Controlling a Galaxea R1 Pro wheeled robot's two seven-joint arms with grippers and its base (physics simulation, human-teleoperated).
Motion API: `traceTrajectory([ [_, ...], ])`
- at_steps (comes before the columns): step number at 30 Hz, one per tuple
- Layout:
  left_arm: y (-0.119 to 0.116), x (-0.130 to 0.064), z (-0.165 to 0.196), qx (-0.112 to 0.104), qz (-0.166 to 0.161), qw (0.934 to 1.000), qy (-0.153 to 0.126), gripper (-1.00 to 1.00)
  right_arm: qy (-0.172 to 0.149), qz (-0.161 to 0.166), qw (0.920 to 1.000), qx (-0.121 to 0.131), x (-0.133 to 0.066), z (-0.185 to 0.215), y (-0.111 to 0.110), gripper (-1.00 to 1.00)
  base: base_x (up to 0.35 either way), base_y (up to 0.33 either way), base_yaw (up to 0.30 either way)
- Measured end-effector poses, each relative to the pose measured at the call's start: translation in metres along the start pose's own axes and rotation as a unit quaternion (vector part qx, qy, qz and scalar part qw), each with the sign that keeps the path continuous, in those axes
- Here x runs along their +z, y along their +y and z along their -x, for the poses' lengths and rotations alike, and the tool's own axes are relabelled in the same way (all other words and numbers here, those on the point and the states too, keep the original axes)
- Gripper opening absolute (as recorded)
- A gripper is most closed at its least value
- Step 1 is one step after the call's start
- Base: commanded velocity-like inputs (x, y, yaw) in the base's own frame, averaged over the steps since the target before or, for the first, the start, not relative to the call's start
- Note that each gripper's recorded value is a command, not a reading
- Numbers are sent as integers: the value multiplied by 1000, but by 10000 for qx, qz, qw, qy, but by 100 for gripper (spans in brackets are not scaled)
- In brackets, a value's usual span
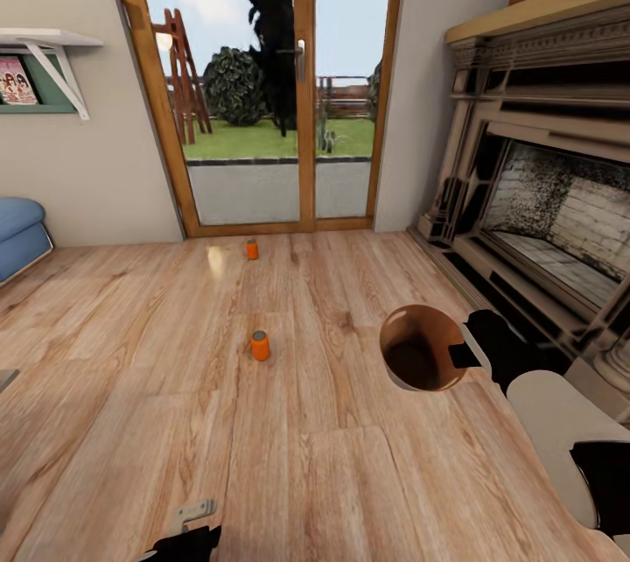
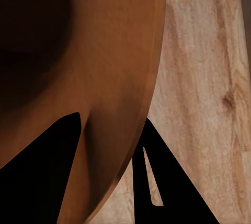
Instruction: Put the three can of soda from the living room inside the tash can in the kitchen.
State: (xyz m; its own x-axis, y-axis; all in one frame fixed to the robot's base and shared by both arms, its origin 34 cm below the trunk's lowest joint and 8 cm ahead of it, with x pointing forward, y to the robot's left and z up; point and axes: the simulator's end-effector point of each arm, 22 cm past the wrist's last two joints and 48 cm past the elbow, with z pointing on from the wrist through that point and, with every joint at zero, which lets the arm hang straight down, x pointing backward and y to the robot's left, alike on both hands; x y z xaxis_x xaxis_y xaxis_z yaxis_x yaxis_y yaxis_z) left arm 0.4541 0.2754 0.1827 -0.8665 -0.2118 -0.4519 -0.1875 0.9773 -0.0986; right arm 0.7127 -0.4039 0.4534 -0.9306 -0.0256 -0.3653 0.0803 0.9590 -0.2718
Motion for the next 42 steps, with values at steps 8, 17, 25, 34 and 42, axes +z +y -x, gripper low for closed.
traceTrajectory([
  [8,1,0,1,-25,-4,10000,-26,100,9,4,10000,-1,1,-1,0,-100,0,0,0],
  [17,4,2,-5,-28,3,10000,32,100,-42,7,10000,-14,9,-1,3,-100,0,0,0],
  [25,13,7,-15,-23,67,9999,140,100,75,11,10000,-64,24,-10,9,-100,0,0,0],
  [34,14,7,-14,-25,75,9999,135,100,87,10,9999,-67,24,-12,9,-100,0,0,0],
  [42,15,7,-14,-40,81,9999,134,100,81,-4,9999,-113,24,-12,9,-100,0,0,0],
])
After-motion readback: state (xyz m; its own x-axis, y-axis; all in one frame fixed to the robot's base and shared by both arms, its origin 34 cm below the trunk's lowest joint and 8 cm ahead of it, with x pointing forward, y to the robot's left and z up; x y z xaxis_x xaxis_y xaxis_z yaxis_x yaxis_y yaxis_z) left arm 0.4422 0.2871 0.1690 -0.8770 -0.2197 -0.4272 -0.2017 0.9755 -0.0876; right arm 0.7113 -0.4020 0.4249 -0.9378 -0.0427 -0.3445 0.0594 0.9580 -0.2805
